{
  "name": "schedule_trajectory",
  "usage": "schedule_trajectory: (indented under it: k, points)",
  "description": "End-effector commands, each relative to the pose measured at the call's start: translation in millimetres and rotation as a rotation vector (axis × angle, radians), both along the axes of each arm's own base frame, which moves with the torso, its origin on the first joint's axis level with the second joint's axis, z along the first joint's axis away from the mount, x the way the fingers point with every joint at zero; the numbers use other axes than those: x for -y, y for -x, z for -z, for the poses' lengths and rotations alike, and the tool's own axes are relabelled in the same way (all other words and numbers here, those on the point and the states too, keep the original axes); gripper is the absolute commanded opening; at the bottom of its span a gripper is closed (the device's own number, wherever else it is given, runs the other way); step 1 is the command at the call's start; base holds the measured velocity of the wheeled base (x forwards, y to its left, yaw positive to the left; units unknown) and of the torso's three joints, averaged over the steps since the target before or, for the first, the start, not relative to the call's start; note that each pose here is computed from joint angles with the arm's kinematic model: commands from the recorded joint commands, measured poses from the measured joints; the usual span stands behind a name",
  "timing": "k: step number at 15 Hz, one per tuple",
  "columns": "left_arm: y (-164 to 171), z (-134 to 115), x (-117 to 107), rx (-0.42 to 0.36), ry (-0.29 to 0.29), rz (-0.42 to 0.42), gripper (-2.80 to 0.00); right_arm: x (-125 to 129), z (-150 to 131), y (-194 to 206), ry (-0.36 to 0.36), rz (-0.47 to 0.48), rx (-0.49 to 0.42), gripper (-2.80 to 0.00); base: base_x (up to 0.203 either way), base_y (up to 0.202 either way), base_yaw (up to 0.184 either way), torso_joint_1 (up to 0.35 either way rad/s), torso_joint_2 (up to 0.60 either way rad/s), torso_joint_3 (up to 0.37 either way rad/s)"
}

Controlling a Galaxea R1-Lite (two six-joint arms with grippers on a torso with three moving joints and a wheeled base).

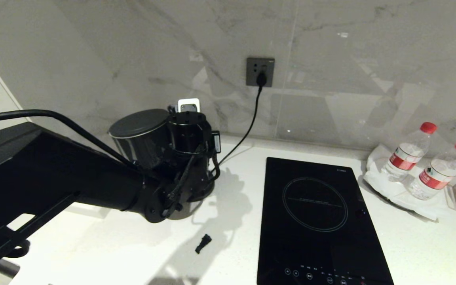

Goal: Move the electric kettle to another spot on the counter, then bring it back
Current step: Place it by the sink

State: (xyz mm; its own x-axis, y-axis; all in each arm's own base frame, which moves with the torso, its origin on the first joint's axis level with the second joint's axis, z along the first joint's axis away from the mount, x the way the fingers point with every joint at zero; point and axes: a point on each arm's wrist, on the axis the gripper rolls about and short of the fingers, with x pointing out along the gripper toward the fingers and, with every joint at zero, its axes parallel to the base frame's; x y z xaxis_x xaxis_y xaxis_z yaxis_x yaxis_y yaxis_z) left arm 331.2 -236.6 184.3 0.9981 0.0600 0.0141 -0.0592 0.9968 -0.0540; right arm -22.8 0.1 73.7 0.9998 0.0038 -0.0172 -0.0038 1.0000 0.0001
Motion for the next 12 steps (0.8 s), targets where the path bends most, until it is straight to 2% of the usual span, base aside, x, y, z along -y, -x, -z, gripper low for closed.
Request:
schedule_trajectory:
  k: [1,6,12]
  points:
    - [15.1,-14.1,-11.9,0.016,0.013,-0.004,-2.8,0.0,0.1,0.0,0.0,-0.001,-0.001,-2.8,0.0,0.0,0.0,0.0,0.0,0.0]
    - [26.8,-16.9,-20.0,0.009,0.012,-0.001,-2.8,0.0,0.1,0.0,-0.001,0.0,-0.001,-2.8,0.0,0.0,0.0,0.0,0.0,0.0]
    - [26.0,-17.2,-20.4,0.011,0.014,-0.012,-2.8,0.0,0.0,0.0,0.0,-0.001,0.0,-2.8,0.0,0.0,0.0,0.001,0.0,0.166]
